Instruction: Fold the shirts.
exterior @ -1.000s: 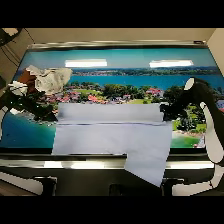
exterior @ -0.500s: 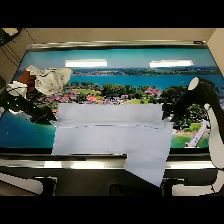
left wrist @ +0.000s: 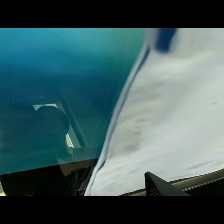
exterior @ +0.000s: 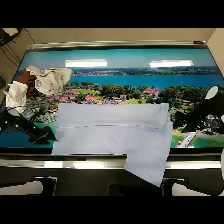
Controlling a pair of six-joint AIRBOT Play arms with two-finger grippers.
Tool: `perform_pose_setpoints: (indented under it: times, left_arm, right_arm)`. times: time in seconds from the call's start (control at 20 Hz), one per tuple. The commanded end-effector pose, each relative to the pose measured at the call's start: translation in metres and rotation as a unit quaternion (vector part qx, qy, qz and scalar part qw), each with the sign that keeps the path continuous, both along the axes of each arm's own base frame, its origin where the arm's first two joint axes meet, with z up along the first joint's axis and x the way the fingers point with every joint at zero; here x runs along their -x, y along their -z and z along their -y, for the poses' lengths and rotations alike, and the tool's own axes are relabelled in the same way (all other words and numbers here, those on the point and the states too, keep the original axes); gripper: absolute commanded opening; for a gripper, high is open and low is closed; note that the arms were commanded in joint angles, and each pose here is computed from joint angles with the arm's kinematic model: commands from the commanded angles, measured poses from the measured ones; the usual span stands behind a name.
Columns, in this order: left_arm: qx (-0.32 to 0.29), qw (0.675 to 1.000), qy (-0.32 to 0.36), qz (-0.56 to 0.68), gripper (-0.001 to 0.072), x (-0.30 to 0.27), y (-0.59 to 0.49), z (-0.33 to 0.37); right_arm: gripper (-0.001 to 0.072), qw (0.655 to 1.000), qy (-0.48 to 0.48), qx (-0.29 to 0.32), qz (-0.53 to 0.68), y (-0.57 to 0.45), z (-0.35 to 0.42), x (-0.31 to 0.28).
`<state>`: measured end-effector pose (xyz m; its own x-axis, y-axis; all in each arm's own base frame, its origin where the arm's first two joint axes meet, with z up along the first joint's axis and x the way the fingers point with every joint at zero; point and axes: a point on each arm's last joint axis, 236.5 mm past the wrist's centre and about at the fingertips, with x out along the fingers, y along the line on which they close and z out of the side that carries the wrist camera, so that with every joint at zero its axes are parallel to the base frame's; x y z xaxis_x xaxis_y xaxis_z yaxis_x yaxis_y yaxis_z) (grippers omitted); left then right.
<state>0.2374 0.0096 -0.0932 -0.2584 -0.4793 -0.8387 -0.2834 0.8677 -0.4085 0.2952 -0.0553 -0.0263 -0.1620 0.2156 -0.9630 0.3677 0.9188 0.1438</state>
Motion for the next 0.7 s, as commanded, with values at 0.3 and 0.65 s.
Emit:
perform_pose_setpoints:
  times: [0.3, 0.65]
  left_arm:
    - [0.027, 0.999, -0.019, -0.009, 0.028, 0.043, 0.021, 0.021]
    - [0.05, 0.999, -0.012, 0.016, 0.003, 0.035, 0.018, 0.029]
  right_arm:
    - [0.0446, 1.0, -0.006, -0.001, -0.013, 0.002, 0.002, 0.015]
    - [0.0484, 0.995, -0.036, -0.078, -0.046, 0.046, -0.053, 0.106]
